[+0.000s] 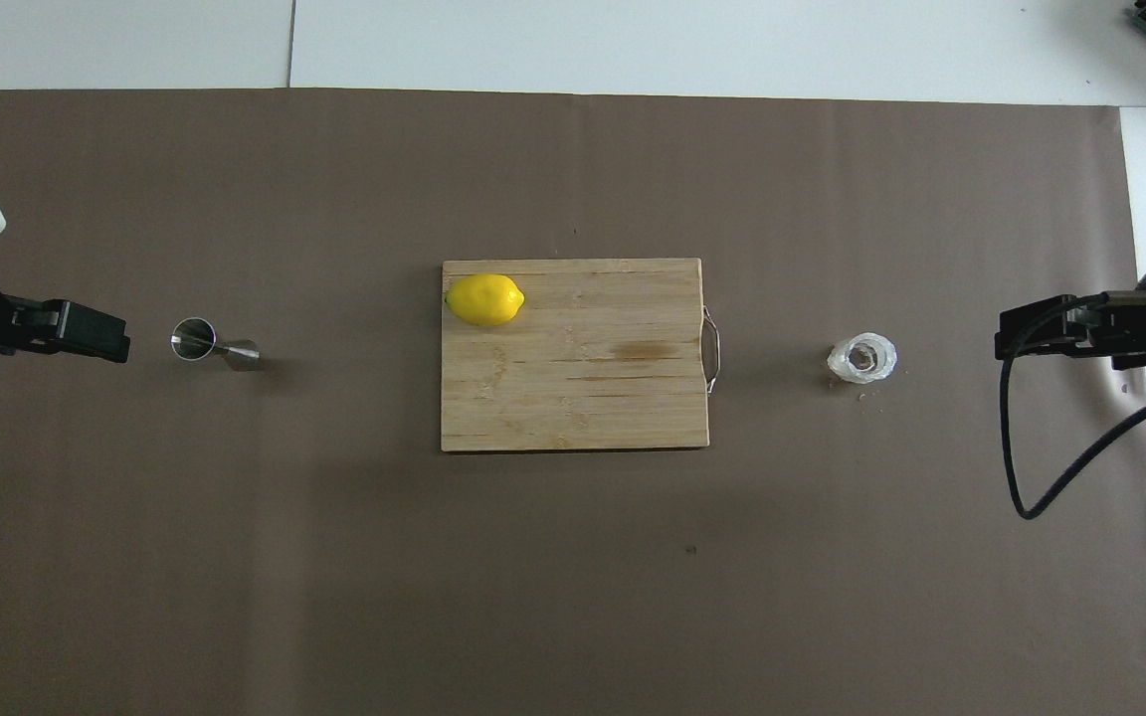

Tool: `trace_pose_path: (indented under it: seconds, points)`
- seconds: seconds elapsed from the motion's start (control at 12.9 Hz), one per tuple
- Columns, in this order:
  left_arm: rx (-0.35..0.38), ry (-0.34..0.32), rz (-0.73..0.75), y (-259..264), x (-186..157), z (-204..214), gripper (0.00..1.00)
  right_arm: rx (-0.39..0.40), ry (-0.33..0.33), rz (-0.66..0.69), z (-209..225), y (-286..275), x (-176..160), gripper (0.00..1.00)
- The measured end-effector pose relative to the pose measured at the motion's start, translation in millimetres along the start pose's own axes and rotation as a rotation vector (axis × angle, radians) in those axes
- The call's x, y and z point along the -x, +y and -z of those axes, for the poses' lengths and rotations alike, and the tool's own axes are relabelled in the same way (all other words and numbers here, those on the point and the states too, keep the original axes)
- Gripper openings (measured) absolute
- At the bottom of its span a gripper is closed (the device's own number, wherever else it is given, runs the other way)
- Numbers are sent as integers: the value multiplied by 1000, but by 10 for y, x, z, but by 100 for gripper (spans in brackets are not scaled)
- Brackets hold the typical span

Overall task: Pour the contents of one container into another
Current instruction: 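Open the left gripper and move it toward the small metal cup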

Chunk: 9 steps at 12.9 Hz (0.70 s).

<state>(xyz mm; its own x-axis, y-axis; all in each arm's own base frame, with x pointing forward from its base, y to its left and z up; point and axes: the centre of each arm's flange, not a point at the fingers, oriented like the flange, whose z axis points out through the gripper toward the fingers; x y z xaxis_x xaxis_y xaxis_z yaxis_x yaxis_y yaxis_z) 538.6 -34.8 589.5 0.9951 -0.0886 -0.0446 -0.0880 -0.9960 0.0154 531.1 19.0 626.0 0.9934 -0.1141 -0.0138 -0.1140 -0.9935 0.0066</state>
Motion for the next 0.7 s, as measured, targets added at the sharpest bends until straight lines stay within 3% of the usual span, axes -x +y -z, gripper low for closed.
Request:
trace_pose_path:
  seconds: [0.39,0.54,0.7]
  points:
    - [64,-83,129,-529,-101,-466,100,0,0,-12,0,65,-9,100]
    - [146,-118,306,-833,-212,-746,100,0,0,-12,0,62,-9,100]
    - [212,-109,533,-1096,-325,-944,100,0,0,-12,0,62,-9,100]
